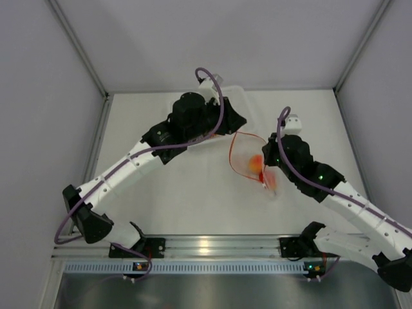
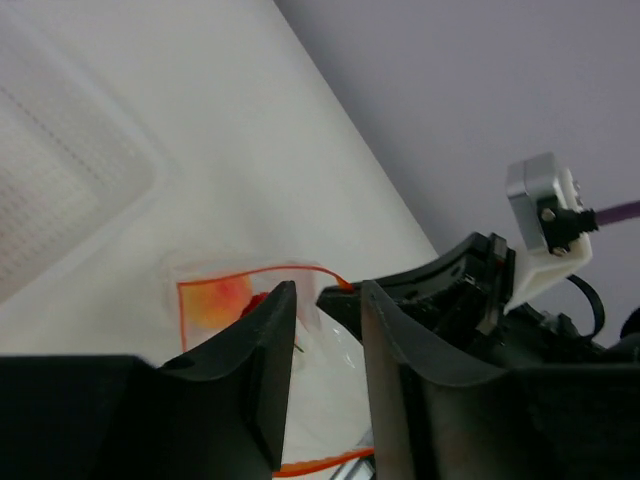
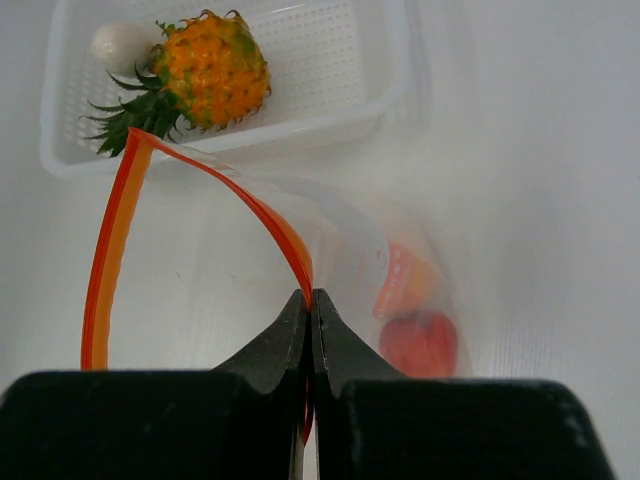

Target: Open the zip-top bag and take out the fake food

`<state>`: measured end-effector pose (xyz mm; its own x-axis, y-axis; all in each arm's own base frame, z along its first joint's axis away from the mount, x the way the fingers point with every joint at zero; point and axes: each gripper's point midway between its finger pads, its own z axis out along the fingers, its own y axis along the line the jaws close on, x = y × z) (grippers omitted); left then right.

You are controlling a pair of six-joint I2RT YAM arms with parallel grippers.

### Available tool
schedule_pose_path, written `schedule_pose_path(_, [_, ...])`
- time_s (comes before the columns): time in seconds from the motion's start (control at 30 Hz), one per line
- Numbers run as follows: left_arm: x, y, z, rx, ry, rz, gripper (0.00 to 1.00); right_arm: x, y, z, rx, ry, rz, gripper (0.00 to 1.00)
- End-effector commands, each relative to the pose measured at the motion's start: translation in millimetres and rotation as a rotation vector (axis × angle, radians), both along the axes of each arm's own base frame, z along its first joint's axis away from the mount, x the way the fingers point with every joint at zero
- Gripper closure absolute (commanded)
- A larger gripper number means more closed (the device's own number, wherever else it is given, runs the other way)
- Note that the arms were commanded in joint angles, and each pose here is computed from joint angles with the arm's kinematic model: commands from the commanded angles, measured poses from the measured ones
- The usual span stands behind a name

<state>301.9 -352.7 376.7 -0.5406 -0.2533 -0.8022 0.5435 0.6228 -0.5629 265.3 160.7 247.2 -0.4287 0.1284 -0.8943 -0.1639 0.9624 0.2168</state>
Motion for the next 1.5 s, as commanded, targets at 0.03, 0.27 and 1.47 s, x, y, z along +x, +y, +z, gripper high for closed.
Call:
schedule_pose_path(0.03, [-21.5, -16.4, 7.6, -0.014, -0.03, -0.027, 0.73, 13.6, 4.6, 32.2, 0.093, -0.074, -0.042, 1.0])
schedule_pose_path(0.27, [-29.9, -50.1, -34.2, 0.012, 0.029, -0.049, 1.0, 15.3, 3.4, 36.3, 0.146, -0.093, -0.068, 1.0])
schedule_pose_path(1.47, [-109.1, -118.7, -223.3, 0.379, -0.259, -0.464, 1.0, 20.6, -30.5, 37.7, 0.251, -0.156, -0.096, 1.0])
